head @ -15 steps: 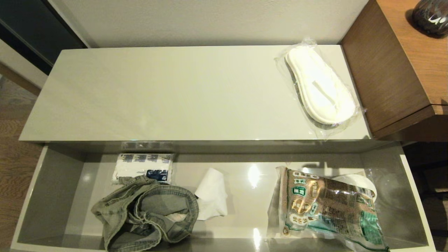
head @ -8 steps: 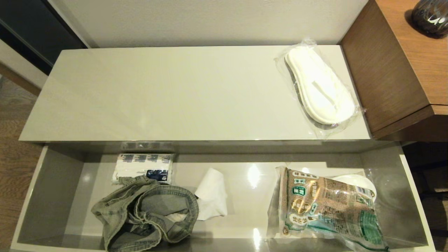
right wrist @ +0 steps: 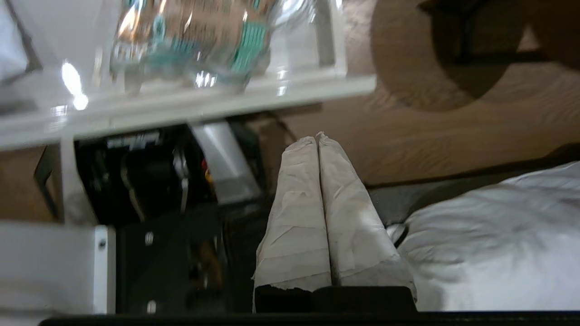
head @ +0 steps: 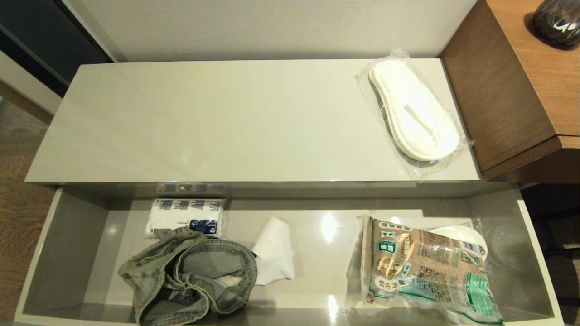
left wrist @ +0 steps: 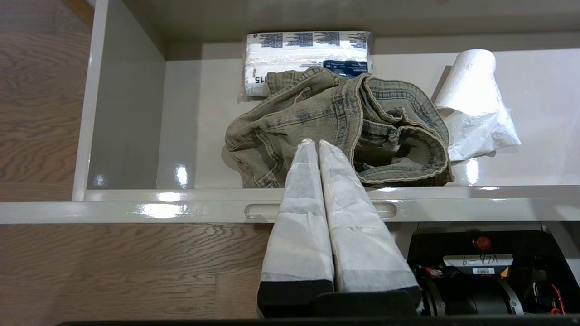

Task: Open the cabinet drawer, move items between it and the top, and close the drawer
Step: Take out the shorts from the drawer

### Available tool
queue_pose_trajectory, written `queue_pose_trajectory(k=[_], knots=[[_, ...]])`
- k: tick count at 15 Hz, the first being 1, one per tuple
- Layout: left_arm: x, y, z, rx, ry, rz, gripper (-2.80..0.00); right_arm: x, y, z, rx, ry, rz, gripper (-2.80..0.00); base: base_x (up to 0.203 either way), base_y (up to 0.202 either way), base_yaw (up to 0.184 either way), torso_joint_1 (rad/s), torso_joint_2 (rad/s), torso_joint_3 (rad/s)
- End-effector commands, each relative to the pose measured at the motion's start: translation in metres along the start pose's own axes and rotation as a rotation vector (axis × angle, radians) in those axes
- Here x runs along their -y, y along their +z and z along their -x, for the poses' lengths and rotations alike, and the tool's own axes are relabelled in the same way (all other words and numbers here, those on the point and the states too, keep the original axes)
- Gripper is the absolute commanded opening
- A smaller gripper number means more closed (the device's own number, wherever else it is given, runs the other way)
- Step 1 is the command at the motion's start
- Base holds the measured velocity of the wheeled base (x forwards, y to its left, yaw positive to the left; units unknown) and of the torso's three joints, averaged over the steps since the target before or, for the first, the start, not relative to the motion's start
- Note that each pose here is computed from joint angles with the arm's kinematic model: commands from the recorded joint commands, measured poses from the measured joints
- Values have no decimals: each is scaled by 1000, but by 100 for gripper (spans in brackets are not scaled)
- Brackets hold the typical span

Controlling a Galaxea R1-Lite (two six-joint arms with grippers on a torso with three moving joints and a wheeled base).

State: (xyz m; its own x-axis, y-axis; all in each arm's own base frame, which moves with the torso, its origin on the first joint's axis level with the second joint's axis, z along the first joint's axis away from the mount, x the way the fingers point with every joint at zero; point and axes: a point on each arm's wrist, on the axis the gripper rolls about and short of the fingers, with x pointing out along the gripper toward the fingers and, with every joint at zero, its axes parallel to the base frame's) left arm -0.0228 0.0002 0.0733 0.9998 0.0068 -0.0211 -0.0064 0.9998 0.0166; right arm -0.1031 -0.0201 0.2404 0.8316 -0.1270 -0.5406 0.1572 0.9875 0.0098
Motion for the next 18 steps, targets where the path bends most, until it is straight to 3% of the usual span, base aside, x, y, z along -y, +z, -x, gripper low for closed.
queue_pose_trajectory(k=[1,5,7,11,13,18], knots=[[0,0,0,-2,-1,0,-280,-1,-16,5,8,13,-7,-280,0,0,0,0,0,0],[0,0,0,-2,0,0,-280,-14,-33,6,12,62,20,-280,0,0,0,0,0,0],[0,0,0,-2,-1,0,-280,-15,-54,-4,54,66,86,-280,0,0,0,0,0,0],[0,0,0,-2,-1,0,-280,-18,-62,-28,202,37,173,-280,0,0,0,0,0,0],[0,0,0,-2,-1,0,-280,-19,-74,-45,307,50,197,-280,0,0,0,0,0,0],[0,0,0,-2,1,0,-280,-29,-67,-117,696,54,200,-280,0,0,0,0,0,0]])
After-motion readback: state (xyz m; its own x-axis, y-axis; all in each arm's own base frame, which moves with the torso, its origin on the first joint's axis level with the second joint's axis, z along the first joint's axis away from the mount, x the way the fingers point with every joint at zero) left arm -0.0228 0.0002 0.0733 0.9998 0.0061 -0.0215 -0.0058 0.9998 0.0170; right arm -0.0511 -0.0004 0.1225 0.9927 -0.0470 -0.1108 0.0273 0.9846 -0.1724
